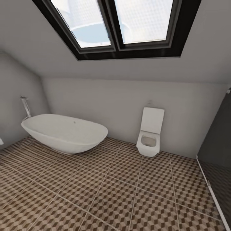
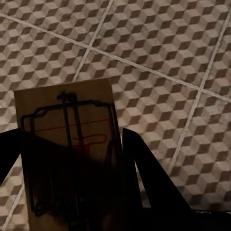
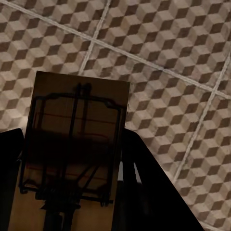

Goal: Take the four mousetraps from the cabinet in the bathroom and place them on the bathroom floor. Make sure all four end up on the same floor surface, and ensure that at least two of them are either under or directly next to the same bathroom sink.

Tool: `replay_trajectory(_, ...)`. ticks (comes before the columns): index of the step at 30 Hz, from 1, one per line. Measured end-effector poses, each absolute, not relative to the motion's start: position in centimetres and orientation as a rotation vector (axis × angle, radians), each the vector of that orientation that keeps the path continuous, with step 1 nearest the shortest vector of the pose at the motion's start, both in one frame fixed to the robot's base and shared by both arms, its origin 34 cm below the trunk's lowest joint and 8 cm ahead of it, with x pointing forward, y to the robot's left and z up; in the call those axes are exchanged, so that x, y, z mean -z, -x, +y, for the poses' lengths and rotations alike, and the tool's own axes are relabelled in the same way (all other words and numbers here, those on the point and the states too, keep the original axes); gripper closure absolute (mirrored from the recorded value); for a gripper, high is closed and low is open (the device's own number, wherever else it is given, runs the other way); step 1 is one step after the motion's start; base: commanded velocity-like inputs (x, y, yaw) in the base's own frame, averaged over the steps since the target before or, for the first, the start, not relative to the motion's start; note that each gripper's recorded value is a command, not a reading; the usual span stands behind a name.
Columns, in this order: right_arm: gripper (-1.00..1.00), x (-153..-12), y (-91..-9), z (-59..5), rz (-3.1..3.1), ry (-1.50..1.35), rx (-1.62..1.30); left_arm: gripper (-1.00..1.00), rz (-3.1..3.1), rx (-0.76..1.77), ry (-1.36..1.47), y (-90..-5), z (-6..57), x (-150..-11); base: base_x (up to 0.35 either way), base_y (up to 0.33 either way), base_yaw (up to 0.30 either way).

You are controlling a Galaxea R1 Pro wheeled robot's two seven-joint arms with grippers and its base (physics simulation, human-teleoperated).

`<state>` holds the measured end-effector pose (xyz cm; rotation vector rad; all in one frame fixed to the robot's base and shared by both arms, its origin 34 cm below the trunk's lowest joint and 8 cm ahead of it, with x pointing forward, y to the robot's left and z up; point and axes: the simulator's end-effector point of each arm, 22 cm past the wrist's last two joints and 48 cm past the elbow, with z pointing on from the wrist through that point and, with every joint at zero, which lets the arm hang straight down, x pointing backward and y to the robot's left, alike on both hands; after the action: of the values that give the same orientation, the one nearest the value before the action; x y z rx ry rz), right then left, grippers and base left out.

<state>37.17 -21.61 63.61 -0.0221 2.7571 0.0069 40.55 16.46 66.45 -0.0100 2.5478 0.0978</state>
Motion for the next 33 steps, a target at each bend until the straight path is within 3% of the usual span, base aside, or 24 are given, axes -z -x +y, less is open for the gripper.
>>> replay_trajectory(25, 1.00, -63.3, -36.6, -20.8, 2.770, 0.050, -0.019, 1.00, 2.561, -0.098, 0.010, -40.1, 16.5, -66.1, 0.005, 0.001, 0.281)
replay_trajectory(33, 1.00, -63.3, -36.5, -20.5, 2.771, 0.069, -0.023, 1.00, 2.564, -0.098, 0.009, -40.0, 16.5, -66.0, 0.105, 0.000, 0.124)
